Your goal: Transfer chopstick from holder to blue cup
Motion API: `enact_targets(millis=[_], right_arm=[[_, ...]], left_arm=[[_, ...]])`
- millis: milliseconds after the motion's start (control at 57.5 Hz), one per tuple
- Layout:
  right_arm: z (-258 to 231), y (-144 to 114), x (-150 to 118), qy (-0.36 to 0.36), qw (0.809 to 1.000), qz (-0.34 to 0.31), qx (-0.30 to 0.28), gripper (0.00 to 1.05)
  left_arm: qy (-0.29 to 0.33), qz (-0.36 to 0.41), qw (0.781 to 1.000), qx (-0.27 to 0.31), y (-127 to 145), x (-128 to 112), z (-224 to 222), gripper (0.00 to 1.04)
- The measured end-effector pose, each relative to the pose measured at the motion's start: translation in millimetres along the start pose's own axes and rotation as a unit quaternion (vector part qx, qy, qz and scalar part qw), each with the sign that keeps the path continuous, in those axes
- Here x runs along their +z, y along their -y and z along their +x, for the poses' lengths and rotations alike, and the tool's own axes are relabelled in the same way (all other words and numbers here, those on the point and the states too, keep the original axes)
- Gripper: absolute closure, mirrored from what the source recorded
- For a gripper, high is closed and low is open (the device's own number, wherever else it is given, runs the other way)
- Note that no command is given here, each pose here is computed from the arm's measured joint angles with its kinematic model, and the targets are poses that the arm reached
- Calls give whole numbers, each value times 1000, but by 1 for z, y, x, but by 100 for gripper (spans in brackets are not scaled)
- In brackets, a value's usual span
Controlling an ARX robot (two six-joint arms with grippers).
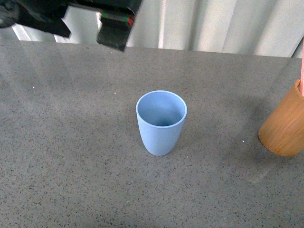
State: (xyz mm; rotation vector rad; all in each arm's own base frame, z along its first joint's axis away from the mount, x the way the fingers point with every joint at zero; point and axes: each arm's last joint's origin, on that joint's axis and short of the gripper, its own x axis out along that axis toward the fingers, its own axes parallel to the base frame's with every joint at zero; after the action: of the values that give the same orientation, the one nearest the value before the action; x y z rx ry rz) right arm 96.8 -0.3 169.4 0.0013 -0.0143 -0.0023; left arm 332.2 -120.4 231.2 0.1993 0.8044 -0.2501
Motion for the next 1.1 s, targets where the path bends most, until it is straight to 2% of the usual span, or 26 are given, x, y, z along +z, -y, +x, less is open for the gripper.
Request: enact_targets(millis=[52,104,191,296,313,348,435,557,661,853,1096], right_arm=[[0,0,0,0,1000,0,0,10],[0,0,0,0,1000,0,0,10],[0,0,0,0,1000,0,0,10],[0,0,0,0,1000,0,0,10],[0,0,0,0,1000,0,0,10],[0,0,0,0,1000,0,0,10],[0,0,0,0,1000,0,0,10],[0,0,0,0,1000,0,0,10],[0,0,0,0,1000,0,0,10],[0,0,0,0,1000,0,0,10],[0,0,0,0,1000,0,0,10]], left_arm=[[82,-19,995,47,-13,-5,-19,7],[125,-30,990,63,-19,-7,-30,7],[151,-36,986,68,-22,-5,-40,7],[148,-35,986,70,-21,-10,-35,8],[157,-38,984,78,-22,-11,-34,9],[212,-53,970,105,-23,-18,-29,16],[306,-74,943,112,-28,-41,-30,30],[383,-91,912,117,-38,-68,-48,50],[396,-96,905,121,-45,-90,-60,68],[381,-95,912,117,-49,-127,-65,100],[386,-98,909,120,-52,-160,-80,101]])
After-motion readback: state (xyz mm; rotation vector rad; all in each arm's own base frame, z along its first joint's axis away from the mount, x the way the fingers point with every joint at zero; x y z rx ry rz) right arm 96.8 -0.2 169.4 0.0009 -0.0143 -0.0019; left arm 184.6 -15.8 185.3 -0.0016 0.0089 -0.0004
